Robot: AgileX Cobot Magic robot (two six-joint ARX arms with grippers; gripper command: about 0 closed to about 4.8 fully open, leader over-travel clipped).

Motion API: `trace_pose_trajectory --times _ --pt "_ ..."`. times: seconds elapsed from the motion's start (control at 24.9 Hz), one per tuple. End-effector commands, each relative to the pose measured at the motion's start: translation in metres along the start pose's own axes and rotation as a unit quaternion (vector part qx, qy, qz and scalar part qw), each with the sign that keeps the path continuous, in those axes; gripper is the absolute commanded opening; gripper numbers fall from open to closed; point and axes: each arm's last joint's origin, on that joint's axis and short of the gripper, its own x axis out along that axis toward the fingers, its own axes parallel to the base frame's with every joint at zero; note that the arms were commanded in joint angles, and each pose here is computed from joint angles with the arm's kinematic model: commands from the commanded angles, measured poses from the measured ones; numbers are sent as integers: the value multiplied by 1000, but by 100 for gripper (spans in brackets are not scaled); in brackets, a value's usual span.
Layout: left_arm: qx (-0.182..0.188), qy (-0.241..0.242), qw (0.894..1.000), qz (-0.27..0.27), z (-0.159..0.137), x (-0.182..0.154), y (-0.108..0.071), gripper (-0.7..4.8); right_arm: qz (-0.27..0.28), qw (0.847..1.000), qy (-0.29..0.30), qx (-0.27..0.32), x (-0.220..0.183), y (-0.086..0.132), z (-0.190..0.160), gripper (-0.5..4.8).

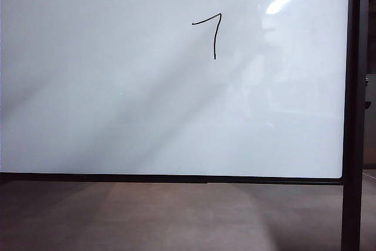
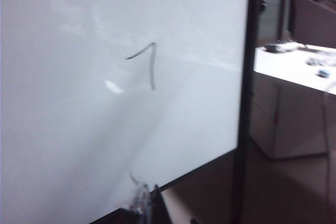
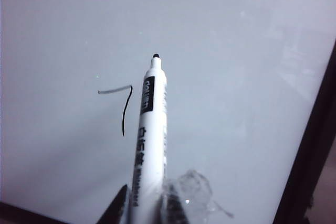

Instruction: Reach to the right to find the marker pen, pick it up, and write the number 7 on the whiteboard.

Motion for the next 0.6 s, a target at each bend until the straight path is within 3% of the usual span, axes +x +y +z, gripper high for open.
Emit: trace_pose_trajectory --times 0.04,0.28,0.6 --pt "4 5 1000 6 -19 -6 -1 -6 3 1000 3 -1 -12 0 -21 -5" --pt "-4 36 999 1 -61 -13 -5 -6 0 1000 24 16 -29 0 -65 -5" --pt "-11 48 999 1 -85 -16 -7 -6 -12 999 33 14 -43 0 -97 3"
